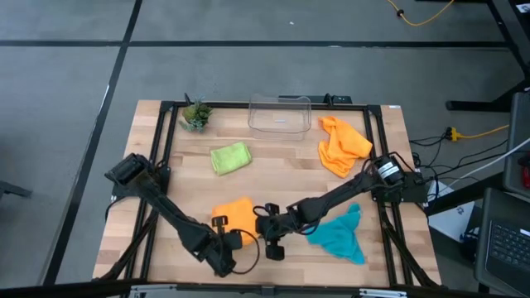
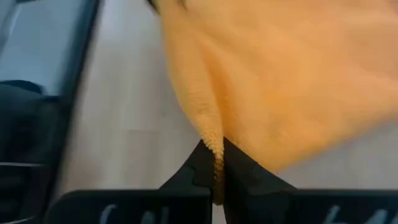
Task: Fold microfiber towels
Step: Fold the bottom microfiber cloth
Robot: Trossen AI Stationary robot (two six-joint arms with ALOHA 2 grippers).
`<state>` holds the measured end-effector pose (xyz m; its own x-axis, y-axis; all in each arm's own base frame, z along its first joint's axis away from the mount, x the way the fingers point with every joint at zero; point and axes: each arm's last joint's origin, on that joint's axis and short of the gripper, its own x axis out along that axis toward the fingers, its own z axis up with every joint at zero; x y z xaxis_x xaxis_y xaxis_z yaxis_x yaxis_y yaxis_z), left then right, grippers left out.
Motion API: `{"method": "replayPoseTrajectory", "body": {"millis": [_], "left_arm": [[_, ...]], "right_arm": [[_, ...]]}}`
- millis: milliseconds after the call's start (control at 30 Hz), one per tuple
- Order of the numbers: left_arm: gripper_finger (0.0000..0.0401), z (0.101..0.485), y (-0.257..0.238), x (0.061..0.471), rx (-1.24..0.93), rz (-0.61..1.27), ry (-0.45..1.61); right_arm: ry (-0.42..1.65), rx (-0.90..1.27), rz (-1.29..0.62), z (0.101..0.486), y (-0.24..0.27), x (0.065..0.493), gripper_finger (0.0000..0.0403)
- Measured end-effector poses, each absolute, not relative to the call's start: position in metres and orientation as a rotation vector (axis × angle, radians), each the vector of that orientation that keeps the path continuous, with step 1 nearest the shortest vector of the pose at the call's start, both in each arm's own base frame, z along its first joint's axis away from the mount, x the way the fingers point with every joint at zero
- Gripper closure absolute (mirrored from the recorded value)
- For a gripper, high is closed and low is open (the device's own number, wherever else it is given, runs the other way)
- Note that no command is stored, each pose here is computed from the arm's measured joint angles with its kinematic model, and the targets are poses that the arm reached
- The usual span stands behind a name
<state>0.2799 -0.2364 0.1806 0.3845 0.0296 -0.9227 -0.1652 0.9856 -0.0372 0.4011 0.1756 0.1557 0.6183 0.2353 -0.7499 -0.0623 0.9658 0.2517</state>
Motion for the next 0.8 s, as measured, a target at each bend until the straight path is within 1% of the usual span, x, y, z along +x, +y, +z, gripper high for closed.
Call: {"method": "replayPoseTrajectory", "body": {"millis": [133,267,400,500,567,633,800], "left_arm": [[0.0400,0.216,-0.252,0.285,-0.180,0.045,1.112],[0.0400,0.254,-0.267,0.286,-0.196,-0.063,1.026],[0.0401,0.278,-0.275,0.285,-0.145,-0.121,0.988],[0.0401,0.289,-0.275,0.285,-0.117,-0.140,0.973],[0.0401,0.287,-0.273,0.283,-0.079,-0.116,0.993],[0.0401,0.281,-0.268,0.281,-0.049,-0.085,1.024],[0.0401,0.251,-0.250,0.283,0.016,0.000,1.103]], "right_arm": [[0.963,0.267,0.250,0.185,0.187,0.403,0.0394],[1.001,0.274,0.372,0.229,0.206,0.403,0.0394],[1.029,0.206,0.406,0.267,0.219,0.395,0.0394],[0.986,0.157,0.380,0.290,0.223,0.393,0.0394],[0.980,0.122,0.324,0.293,0.223,0.391,0.0394],[0.977,0.091,0.277,0.287,0.220,0.392,0.0394],[1.015,0.061,0.156,0.244,0.196,0.405,0.0394]]}}
